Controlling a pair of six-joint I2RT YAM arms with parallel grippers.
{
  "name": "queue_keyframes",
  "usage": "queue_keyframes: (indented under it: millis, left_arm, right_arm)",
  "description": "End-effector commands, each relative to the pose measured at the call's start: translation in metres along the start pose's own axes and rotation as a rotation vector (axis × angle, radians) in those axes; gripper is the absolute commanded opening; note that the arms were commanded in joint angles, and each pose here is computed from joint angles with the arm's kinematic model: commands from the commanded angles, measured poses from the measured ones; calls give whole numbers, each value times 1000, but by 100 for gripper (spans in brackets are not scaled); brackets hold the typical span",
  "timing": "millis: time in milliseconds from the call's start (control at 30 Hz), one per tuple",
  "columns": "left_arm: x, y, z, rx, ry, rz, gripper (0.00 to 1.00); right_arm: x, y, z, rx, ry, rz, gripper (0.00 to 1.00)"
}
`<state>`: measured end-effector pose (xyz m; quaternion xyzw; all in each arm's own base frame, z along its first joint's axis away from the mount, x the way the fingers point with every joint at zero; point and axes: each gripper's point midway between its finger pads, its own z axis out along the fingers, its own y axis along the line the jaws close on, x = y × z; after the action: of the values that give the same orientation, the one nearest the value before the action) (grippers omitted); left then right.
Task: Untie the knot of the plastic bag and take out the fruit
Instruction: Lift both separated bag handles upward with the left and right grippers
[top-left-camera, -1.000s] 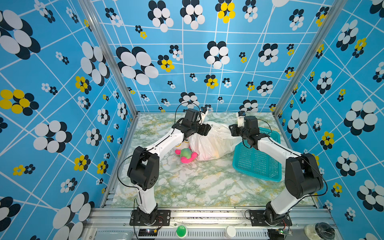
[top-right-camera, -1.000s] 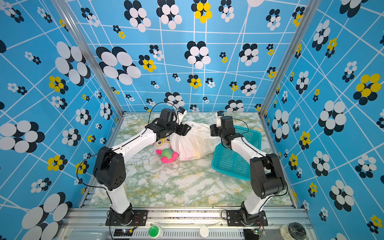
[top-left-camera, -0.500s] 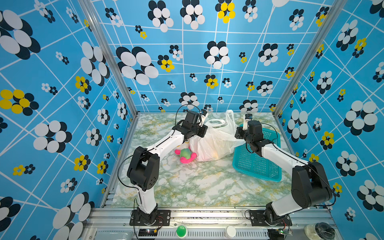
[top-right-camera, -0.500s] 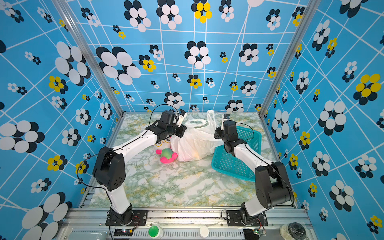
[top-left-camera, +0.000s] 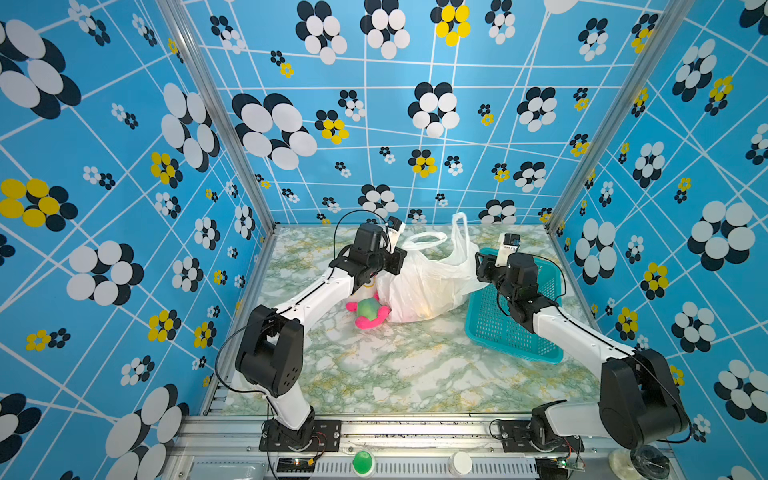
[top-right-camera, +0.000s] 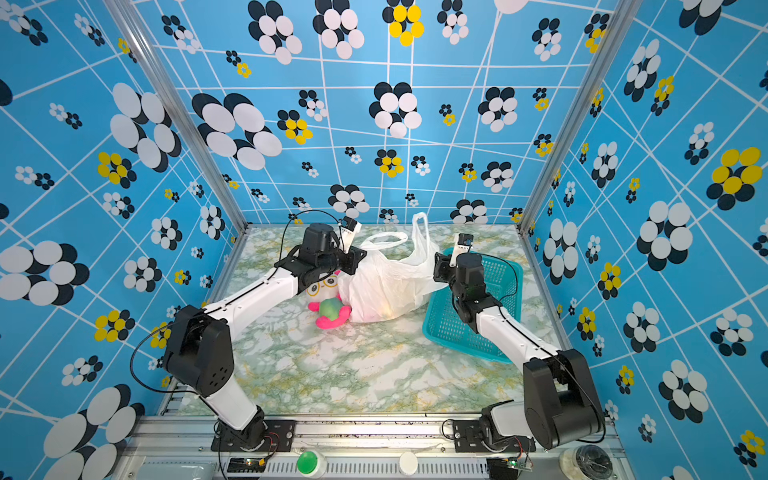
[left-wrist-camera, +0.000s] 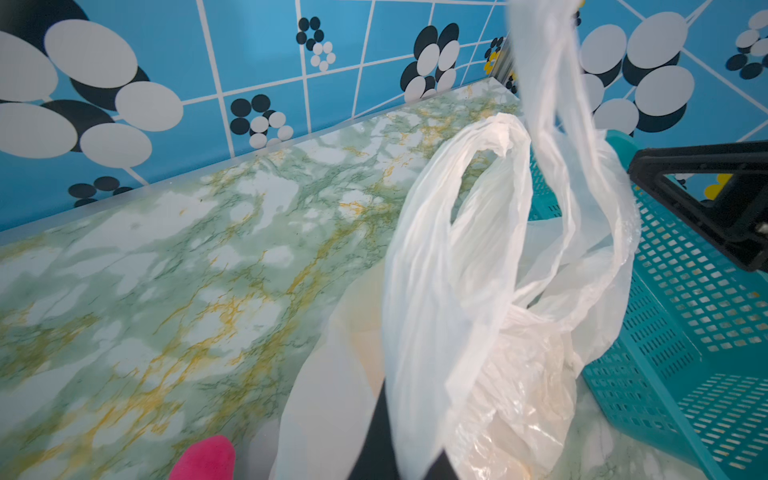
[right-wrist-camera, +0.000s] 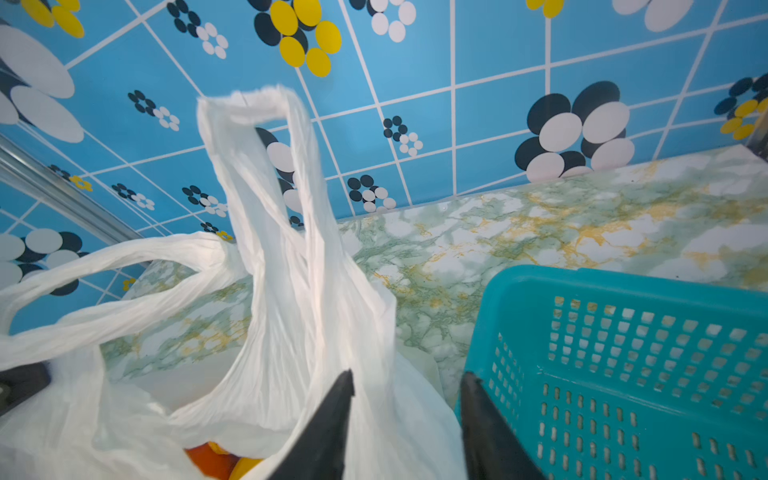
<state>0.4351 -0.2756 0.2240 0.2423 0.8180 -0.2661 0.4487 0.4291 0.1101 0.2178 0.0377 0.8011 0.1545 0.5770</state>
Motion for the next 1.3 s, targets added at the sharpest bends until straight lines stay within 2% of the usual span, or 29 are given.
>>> queue_keyframes:
  millis: [0,67,233,567,733,800,867,933,1000,1067,1133,1267]
  left_arm:
    - [-16,-21,-12,76,-59,47,0]
    - [-15,-23,-13,94,-55,52,0]
    - [-15,-27,-14,108,-52,56,0]
    - [-16,-27,-15,109,-53,59,0]
    - [-15,-27,-16,107,-53,60,0]
    - [-15,-27,-16,104,-52,60,0]
    - [-15,-26,-16,101,-53,63,0]
    - [-16,-26,-17,97,-54,64,0]
    - [-15,-25,-17,91,-54,65,0]
    - [-15,-22,-16,80,-56,64,0]
    - [-17,-15,-14,52,-59,48,0]
    - [-30,7,-9,25,-80,-51,0]
  right_arm:
    - [-18,20,0,-84,-28,5,68]
    - [-19,21,5,-78,-8,11,79]
    - [-19,41,26,-156,81,4,86]
    - [4,34,79,-84,242,-6,86]
    - [9,30,99,-56,279,-17,79]
    - [9,28,105,-43,281,-18,72]
    - [8,28,109,-38,282,-19,58]
    - [5,28,111,-30,273,-17,35]
    - [-1,27,110,-22,259,-17,18]
    - [-11,27,108,-8,236,-17,6]
    - [-24,26,105,9,211,-11,0]
    - [-50,30,99,20,146,18,0]
